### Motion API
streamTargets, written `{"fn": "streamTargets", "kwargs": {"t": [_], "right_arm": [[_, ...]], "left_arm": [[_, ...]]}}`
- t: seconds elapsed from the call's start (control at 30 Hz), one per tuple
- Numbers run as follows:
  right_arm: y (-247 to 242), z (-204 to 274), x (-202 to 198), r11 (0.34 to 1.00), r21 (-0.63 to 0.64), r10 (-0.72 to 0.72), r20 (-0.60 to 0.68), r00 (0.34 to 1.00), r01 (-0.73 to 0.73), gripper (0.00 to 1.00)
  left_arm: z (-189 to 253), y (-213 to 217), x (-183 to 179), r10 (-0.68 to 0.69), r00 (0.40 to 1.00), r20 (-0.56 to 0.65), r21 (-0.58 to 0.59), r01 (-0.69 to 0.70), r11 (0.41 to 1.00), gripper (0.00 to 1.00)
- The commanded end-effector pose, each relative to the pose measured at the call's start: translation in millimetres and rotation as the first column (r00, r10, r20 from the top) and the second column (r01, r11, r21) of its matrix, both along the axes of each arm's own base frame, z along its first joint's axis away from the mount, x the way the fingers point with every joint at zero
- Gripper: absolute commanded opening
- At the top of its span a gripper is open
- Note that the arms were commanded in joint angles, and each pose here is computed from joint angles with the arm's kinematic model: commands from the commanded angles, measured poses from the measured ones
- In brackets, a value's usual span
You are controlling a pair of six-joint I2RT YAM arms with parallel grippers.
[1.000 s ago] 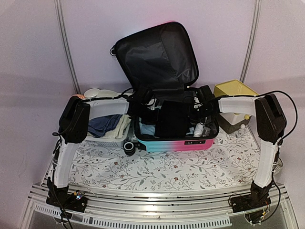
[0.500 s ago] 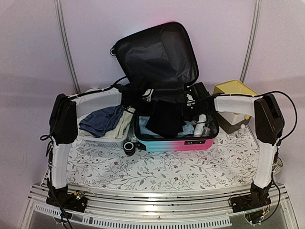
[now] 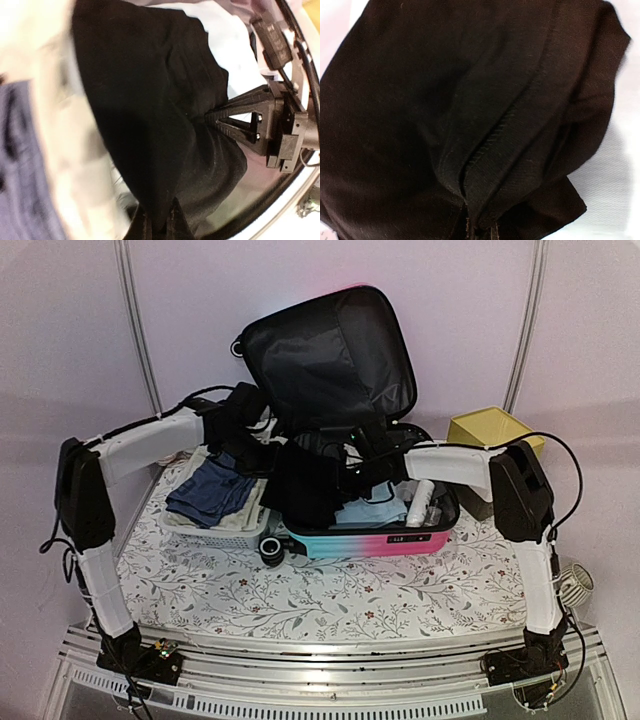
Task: Open, take out, and arrange the luggage
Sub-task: Pick up the clothes from the opened luggage, then place the clothes in the bin.
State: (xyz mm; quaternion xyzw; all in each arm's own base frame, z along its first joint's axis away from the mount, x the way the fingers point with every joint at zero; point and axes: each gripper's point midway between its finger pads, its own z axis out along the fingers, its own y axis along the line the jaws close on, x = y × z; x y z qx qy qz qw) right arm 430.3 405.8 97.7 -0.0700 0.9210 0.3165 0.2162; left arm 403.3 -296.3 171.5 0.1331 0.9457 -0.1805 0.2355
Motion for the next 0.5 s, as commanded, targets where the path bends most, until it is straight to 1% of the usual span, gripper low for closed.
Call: {"fn": "streamTargets", "kwargs": {"t": [0.0,0.1,0.17,0.27,0.3,0.37,0.4,0.43,0.47], "right_arm": [[31.1,31.2,1.7,0.994,0.098,0.034,0.057,0.998,-0.040,0.03],[54.7,44.6,-9.7,0.987,0.130,0.086,0.092,0.992,-0.098,0.03],[70.4,48.7,-19.4,0.980,0.145,0.122,0.101,0.987,-0.136,0.03],[78.9,47.7,-27.9,0.977,0.152,0.136,0.089,0.987,-0.149,0.08],[78.0,46.5,-29.0,0.978,0.151,0.131,0.082,0.988,-0.142,0.11],[73.1,45.4,-29.4,0.982,0.140,0.113,0.080,0.990,-0.124,0.22],[69.9,45.9,-29.2,0.985,0.132,0.101,0.083,0.991,-0.111,0.25],[66.5,46.6,-29.2,0.987,0.124,0.091,0.087,0.992,-0.102,0.29],[63.4,49.3,-29.1,0.989,0.119,0.082,0.096,0.992,-0.093,0.32]], "left_arm": [[41.4,32.3,-21.3,-0.001,1.000,0.019,-0.063,0.003,0.998,0.00],[45.1,48.3,-34.9,0.007,1.000,0.020,-0.071,-0.006,0.997,0.00],[38.0,65.7,-40.2,0.030,1.000,0.005,-0.067,-0.029,0.997,0.00],[16.7,86.2,-51.2,0.060,0.997,-0.046,-0.068,-0.063,0.996,0.00],[11.4,88.4,-56.3,0.060,0.996,-0.059,-0.080,-0.065,0.995,0.00],[5.0,91.4,-63.0,0.061,0.996,-0.068,-0.102,-0.067,0.993,0.00],[2.0,93.5,-64.9,0.066,0.995,-0.071,-0.107,-0.073,0.992,0.01],[0.1,95.4,-65.3,0.071,0.995,-0.069,-0.111,-0.079,0.991,0.07],[-2.2,98.0,-65.7,0.078,0.994,-0.071,-0.114,-0.085,0.990,0.17]]}}
